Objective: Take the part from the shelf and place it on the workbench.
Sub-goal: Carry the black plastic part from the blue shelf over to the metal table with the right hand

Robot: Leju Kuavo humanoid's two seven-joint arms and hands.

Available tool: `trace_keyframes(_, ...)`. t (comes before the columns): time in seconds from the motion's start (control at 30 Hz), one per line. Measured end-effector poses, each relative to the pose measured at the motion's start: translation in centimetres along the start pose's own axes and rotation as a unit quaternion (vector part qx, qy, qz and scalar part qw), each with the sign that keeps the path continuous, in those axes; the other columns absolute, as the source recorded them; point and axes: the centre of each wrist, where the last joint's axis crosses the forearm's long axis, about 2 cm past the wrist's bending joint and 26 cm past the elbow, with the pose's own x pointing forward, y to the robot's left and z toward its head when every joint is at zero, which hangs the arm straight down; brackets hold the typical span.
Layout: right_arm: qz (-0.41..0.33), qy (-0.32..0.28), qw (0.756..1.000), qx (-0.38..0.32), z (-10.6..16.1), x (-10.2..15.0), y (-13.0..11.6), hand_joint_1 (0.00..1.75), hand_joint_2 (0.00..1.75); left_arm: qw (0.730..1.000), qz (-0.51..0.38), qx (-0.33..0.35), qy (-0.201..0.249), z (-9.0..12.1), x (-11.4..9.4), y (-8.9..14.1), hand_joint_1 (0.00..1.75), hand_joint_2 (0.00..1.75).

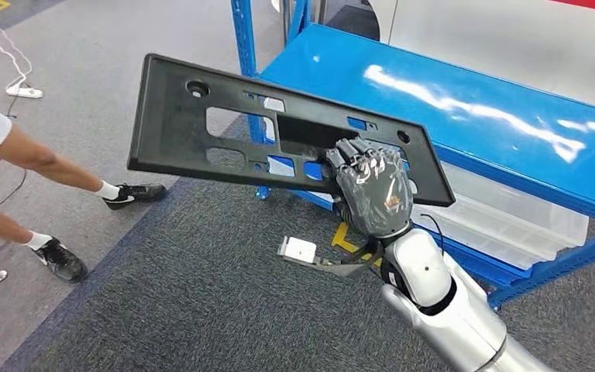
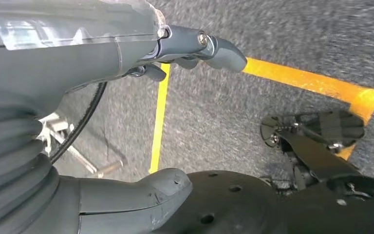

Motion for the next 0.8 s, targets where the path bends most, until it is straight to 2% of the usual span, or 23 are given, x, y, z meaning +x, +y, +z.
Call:
trace_keyframes(0.2, -0.017, -0.004, 1.0, -0.008, 2.4, 1.4, -0.6, 1.69, 1.75, 1.0, 0.01, 0.017, 0.021, 0.0, 0.0, 0.0, 0.0, 1.75)
trace_keyframes(0.33, -0.036, 0.003, 0.999, -0.008, 3.9, 2.1, -0.5, 1.69, 1.75, 0.999, 0.009, 0.023, 0.041, 0.1, -0.7, 0.1, 0.0, 1.75)
trace_keyframes(0.57, -0.043, 0.01, 0.999, 0.001, 6.2, 2.8, 0.0, 1.69, 1.75, 0.999, -0.007, 0.015, 0.031, 0.1, -0.7, 0.1, 0.0, 1.75)
trace_keyframes(0.8, -0.038, 0.02, 0.999, 0.001, 7.5, 2.6, -0.5, 1.69, 1.75, 0.999, -0.023, 0.015, 0.036, 0.2, -0.9, 0.2, 0.0, 1.75)
